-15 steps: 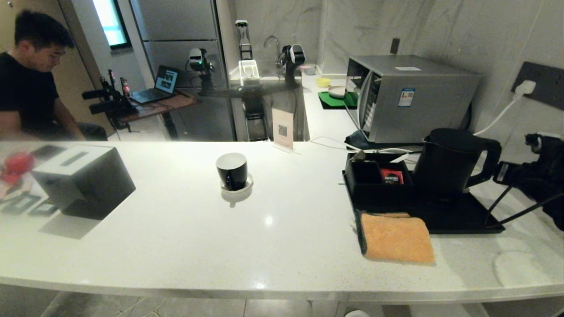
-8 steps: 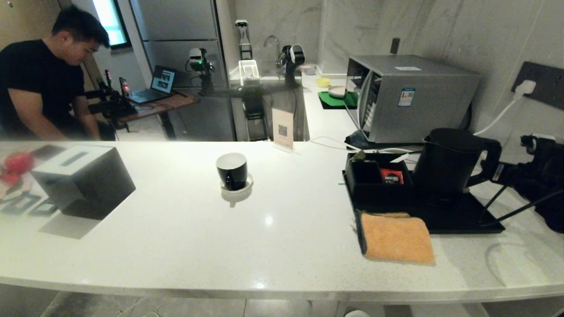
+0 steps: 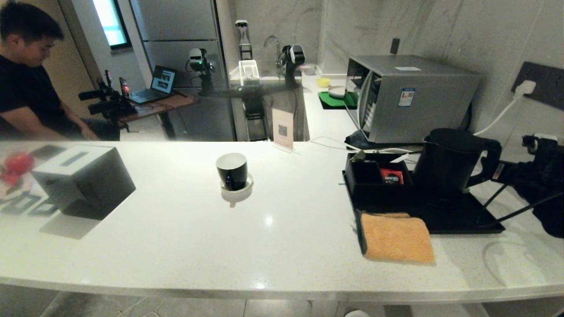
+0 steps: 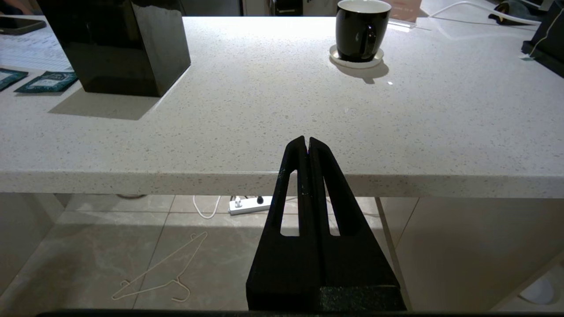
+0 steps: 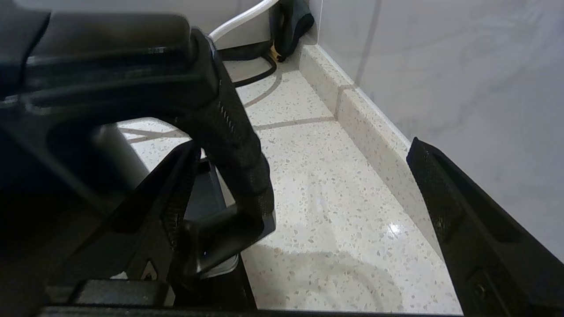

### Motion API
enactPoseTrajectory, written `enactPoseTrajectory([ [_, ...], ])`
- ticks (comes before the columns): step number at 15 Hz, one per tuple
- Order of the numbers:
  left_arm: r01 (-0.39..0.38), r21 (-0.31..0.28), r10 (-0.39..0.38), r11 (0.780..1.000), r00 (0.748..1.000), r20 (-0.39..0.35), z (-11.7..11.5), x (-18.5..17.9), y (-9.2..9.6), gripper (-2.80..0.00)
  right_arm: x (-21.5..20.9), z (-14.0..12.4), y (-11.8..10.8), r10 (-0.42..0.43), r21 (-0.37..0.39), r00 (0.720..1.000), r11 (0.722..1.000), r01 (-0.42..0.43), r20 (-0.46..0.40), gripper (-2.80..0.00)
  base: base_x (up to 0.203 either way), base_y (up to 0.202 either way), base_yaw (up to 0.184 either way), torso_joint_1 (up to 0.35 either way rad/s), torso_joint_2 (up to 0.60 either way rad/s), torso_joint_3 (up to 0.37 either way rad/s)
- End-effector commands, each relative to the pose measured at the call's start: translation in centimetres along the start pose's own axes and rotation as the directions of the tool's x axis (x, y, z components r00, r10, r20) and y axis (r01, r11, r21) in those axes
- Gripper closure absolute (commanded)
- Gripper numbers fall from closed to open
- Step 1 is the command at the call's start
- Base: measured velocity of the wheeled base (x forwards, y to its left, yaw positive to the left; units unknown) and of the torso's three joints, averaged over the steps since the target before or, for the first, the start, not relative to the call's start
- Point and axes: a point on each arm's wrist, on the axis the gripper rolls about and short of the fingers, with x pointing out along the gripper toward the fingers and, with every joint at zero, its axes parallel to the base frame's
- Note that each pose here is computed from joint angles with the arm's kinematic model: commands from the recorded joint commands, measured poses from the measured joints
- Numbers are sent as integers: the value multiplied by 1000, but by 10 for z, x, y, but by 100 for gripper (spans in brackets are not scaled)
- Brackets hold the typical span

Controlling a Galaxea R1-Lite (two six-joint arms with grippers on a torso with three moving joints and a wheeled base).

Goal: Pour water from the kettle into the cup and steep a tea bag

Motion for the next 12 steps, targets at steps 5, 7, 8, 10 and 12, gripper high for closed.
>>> enactPoseTrajectory([
  [5, 0, -1, 0, 1000, 1000, 0, 0, 0, 0, 0, -14, -7, -1, 2, 2, 998, 1000, -3, 59, -280, 0, 0, 0, 0, 0, 0],
  [7, 0, -1, 0, 1000, 1000, 0, 0, 0, 0, 0, -19, -9, -1, 3, 0, 998, 1000, -3, 67, -280, 0, 0, 0, 0, 0, 0],
  [8, 0, -1, 0, 1000, 1000, 0, 0, 0, 0, 0, -21, -11, -1, 5, 0, 997, 1000, -5, 76, -280, 0, 0, 0, 0, 0, 0],
  [10, 0, -1, 0, 1000, 1000, 0, 0, 0, 0, 0, -21, -11, -1, 8, 1, 996, 1000, -8, 92, -280, 0, 0, 0, 0, 0, 0],
  [12, 0, -1, 0, 1000, 1000, 0, 0, 0, 0, 0, -20, -13, -1, 8, 1, 995, 1000, -9, 97, -280, 0, 0, 0, 0, 0, 0],
])
